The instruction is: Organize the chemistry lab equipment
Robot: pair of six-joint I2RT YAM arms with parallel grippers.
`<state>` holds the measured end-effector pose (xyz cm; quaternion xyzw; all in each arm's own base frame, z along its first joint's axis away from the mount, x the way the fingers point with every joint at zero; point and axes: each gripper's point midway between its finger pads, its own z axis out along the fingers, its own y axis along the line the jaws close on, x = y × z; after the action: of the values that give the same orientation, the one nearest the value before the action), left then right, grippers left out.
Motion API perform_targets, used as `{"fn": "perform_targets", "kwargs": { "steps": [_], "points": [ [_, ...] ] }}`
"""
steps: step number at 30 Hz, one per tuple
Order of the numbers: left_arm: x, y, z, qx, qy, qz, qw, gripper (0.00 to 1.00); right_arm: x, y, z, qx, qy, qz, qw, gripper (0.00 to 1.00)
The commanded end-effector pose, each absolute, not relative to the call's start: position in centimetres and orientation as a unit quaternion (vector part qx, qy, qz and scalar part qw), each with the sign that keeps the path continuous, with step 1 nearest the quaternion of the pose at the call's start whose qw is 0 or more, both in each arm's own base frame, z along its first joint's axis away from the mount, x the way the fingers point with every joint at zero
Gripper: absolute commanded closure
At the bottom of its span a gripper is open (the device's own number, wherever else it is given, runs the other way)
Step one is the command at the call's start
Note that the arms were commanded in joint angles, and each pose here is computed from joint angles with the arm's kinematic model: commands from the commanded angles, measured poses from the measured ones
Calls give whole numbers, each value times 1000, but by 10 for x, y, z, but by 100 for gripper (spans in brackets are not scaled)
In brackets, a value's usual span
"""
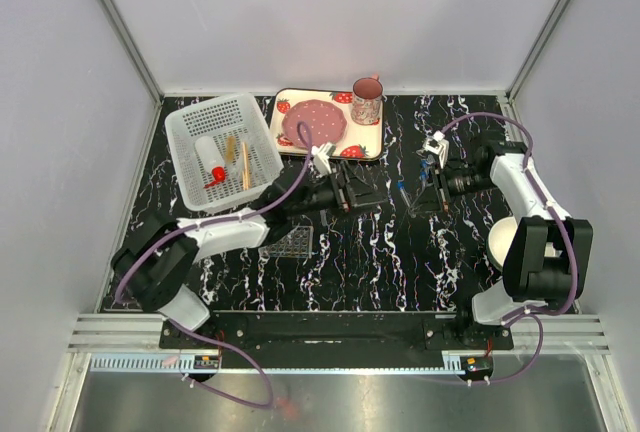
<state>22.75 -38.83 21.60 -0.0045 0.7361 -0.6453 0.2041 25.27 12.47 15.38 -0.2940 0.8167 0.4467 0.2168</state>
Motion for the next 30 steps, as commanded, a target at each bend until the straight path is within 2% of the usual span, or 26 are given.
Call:
{"fn": "perform_targets", "kwargs": {
  "steps": [1, 4, 5, 8, 11, 14, 25, 30],
  "points": [
    [250, -415, 233, 3, 739, -630, 239, 6, 242, 140, 183, -325, 767, 500, 238, 88],
    [265, -422, 214, 6, 774, -580, 252, 12, 240, 143, 186, -331, 763, 501, 241, 88],
    [268, -424, 206, 14, 783, -567, 255, 17, 240, 143, 185, -332, 762, 501, 241, 88],
    [272, -430, 199, 22, 797, -548, 252, 26, 239, 145, 186, -337, 760, 501, 241, 87],
    [271, -437, 200, 35, 802, -539, 253, 31, 238, 147, 184, -340, 760, 501, 236, 87],
    [270, -441, 200, 47, 805, -533, 256, 34, 238, 148, 183, -342, 760, 501, 233, 87],
    [264, -448, 205, 76, 807, -528, 254, 52, 235, 153, 179, -352, 760, 499, 223, 87],
    [262, -449, 209, 79, 804, -532, 254, 54, 233, 155, 175, -359, 761, 496, 216, 87]
  ]
}}
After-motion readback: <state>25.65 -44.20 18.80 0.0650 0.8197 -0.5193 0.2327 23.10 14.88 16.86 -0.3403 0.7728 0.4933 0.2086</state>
